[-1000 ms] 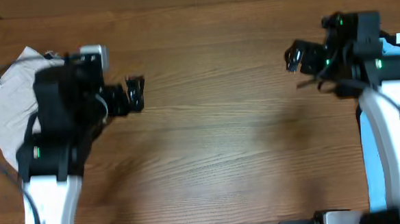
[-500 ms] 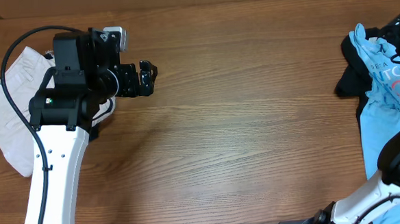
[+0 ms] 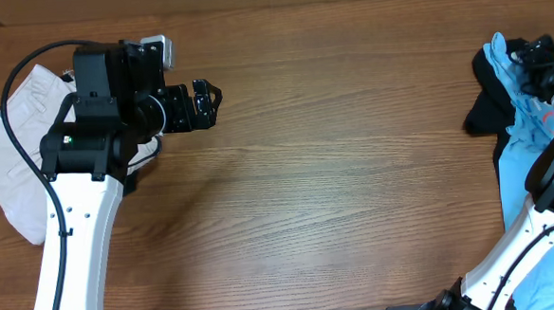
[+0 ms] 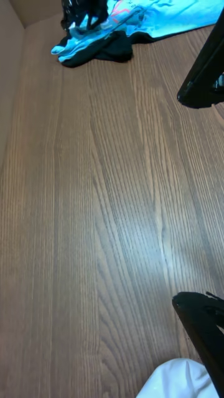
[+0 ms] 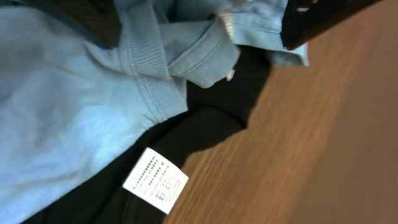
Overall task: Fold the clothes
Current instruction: 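Reach the right gripper to the light blue T-shirt and grasp it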
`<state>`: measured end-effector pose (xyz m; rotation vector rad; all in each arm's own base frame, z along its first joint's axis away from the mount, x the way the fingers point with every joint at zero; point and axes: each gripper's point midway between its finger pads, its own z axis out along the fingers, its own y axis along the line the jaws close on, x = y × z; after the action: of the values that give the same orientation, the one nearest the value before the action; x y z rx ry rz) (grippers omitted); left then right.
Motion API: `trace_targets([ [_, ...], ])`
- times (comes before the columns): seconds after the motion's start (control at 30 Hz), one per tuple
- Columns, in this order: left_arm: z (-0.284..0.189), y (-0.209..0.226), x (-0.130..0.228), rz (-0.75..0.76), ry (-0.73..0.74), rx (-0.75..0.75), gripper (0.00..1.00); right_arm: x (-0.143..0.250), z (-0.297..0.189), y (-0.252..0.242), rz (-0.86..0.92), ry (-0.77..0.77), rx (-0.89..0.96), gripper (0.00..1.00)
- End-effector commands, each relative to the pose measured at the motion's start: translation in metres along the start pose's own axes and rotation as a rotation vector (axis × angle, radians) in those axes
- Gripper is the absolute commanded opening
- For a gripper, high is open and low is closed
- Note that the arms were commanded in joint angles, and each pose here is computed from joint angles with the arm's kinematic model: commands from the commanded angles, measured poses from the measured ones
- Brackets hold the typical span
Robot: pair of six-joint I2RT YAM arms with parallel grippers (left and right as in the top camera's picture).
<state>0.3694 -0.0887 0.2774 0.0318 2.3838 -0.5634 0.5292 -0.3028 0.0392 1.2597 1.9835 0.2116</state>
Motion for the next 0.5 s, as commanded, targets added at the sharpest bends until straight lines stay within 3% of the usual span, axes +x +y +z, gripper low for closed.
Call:
trace_targets([
  [0.0,-0.009,-0.011,-0.009,0.003,-0.029,0.03,0.92,-0.003,0.005,0.0,0.018,-0.009,-0.007,0.6],
  [0.07,-0.009,-0.011,-0.009,0.002,-0.029,0.031,0.9,-0.002,0.005,0.0,0.019,-0.004,-0.005,0.45],
  [0.1,-0.009,-0.011,-0.008,0.002,-0.027,0.031,0.89,-0.001,0.003,0.003,0.018,0.007,-0.018,0.2],
  [0.17,-0.009,-0.011,-0.007,0.0,-0.023,0.03,0.87,-0.006,-0.009,0.017,0.022,0.036,-0.081,0.04],
  [0.33,-0.009,-0.008,-0.008,0.008,-0.026,0.013,0.84,-0.037,-0.1,0.102,-0.131,0.041,-0.367,0.04],
  [0.47,-0.009,0.001,-0.011,0.009,-0.041,-0.042,0.8,-0.035,-0.169,0.144,-0.231,0.039,-0.441,0.04],
])
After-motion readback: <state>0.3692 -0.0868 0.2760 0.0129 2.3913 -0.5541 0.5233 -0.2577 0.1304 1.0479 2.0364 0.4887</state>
